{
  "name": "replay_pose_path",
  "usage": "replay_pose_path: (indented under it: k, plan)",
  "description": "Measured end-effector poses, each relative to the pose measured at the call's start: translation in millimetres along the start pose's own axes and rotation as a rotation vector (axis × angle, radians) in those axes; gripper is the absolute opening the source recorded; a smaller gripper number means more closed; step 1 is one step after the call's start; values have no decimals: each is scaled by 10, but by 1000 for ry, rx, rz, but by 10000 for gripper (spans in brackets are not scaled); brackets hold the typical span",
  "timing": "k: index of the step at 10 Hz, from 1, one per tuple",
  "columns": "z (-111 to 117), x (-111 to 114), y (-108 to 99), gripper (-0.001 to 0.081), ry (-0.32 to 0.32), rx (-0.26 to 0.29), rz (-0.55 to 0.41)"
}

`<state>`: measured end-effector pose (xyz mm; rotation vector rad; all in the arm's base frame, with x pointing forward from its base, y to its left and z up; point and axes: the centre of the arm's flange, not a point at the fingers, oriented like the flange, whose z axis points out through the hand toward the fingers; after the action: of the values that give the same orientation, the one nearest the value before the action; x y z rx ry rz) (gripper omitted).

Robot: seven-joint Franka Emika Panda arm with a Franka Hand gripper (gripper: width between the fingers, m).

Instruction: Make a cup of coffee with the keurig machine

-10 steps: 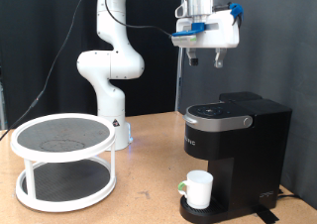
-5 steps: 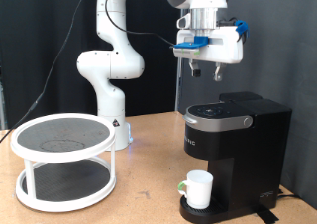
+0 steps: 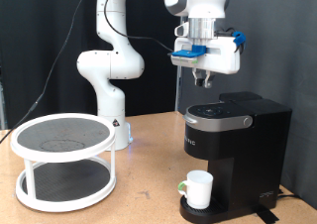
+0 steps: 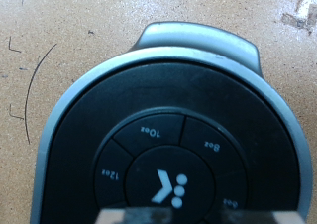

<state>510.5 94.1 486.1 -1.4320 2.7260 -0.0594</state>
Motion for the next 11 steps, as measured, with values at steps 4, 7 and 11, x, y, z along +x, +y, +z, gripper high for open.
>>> replay_pose_path:
  k: [4, 7, 11]
  plan:
    - [226, -8, -67, 3, 23, -30, -5]
    - [353, -66, -78, 0, 14, -39, -15]
    - [490, -148, -32, 0, 18, -62, -35]
